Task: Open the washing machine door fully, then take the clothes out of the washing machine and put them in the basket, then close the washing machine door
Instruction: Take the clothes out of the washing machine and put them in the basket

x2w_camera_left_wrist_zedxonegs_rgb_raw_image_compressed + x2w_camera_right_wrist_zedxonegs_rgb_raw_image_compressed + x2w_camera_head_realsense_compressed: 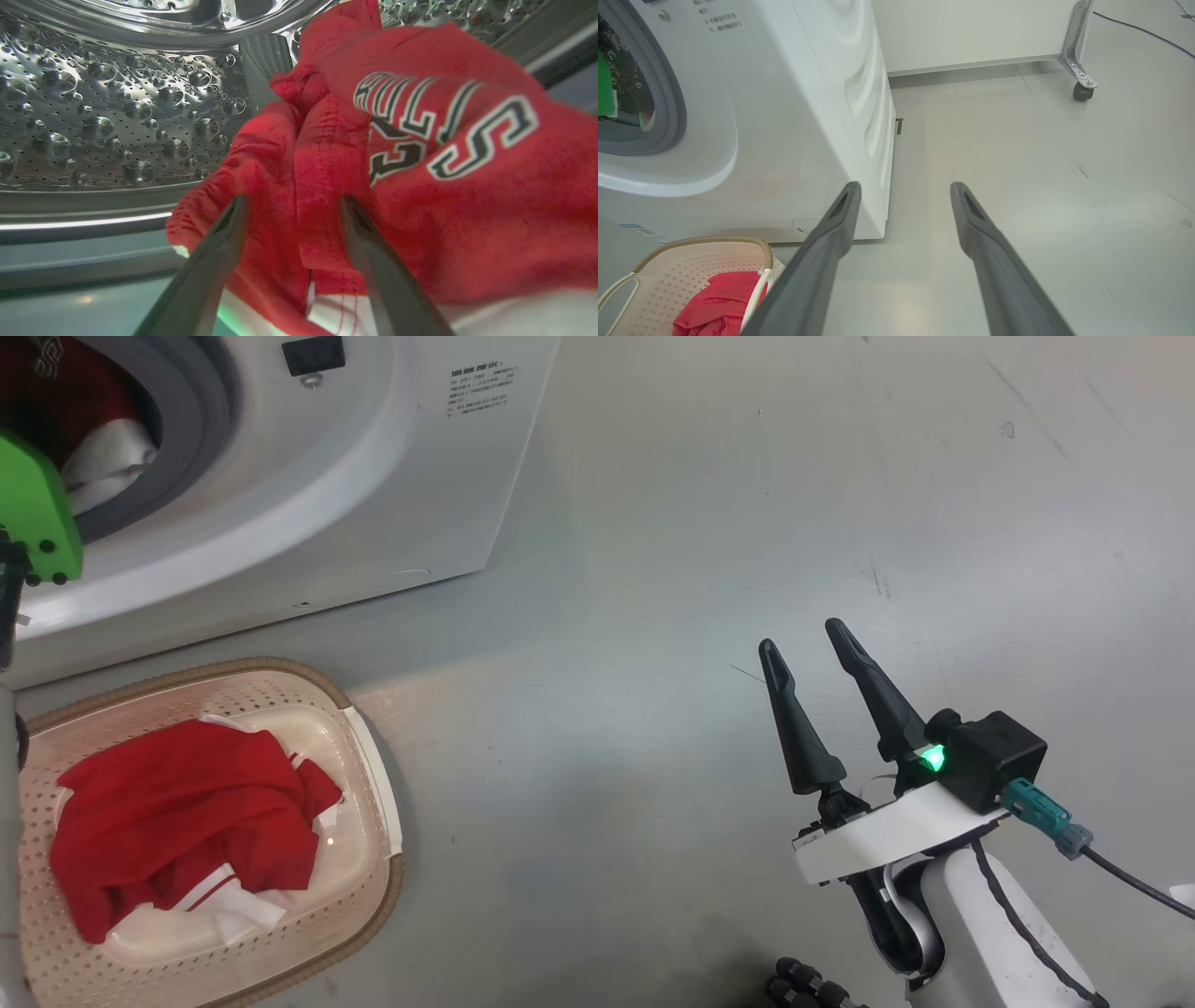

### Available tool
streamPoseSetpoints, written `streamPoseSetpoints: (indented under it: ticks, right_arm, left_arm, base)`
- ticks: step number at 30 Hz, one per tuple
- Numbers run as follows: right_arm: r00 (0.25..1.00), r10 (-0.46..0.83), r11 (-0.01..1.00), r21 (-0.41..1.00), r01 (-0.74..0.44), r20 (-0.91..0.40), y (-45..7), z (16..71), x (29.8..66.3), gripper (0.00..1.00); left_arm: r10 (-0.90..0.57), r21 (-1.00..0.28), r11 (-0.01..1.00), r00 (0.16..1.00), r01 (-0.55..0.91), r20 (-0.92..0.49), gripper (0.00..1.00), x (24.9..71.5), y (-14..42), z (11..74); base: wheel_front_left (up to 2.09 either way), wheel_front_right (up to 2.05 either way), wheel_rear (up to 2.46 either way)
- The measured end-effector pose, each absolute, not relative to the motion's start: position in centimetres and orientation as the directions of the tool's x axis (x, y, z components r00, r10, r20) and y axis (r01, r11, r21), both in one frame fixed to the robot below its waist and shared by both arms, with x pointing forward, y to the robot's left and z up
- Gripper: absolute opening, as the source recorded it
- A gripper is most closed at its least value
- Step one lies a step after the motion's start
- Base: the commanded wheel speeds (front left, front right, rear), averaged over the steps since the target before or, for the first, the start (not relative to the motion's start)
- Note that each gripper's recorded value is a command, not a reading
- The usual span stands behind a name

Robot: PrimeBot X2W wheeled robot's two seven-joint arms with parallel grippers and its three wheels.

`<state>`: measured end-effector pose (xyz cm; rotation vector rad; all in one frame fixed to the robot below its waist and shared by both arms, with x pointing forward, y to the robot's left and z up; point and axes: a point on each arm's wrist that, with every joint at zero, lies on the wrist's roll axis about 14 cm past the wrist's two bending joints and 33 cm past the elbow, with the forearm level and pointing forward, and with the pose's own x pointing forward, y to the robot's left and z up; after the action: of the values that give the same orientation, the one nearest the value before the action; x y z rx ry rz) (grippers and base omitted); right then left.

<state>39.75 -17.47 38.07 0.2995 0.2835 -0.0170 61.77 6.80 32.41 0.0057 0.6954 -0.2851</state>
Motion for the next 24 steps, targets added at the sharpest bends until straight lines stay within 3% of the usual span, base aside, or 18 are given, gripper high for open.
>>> streamPoseSetpoints:
  ticks: [21,22,24]
  right_arm:
    - [0.964,0.011,0.955,0.288,0.068,-0.265,-17.6,38.3,40.8,1.0]
    - [0.965,0.012,0.955,0.288,0.066,-0.263,-17.6,38.4,40.8,1.0]
    - [0.965,0.013,0.955,0.288,0.065,-0.262,-17.5,38.4,40.9,1.0]
  left_arm:
    - [-0.222,-0.069,0.965,0.648,0.253,-0.728,1.0,62.2,7.0,30.7]
    - [-0.222,-0.068,0.965,0.648,0.254,-0.729,0.95,62.2,7.0,30.7]
    - [-0.23,-0.07,0.962,0.645,0.264,-0.729,0.3,62.3,6.9,30.8]
  base:
    - [0.0,0.0,0.0]
    - [0.0,0.0,0.0]
    - [0.0,0.0,0.0]
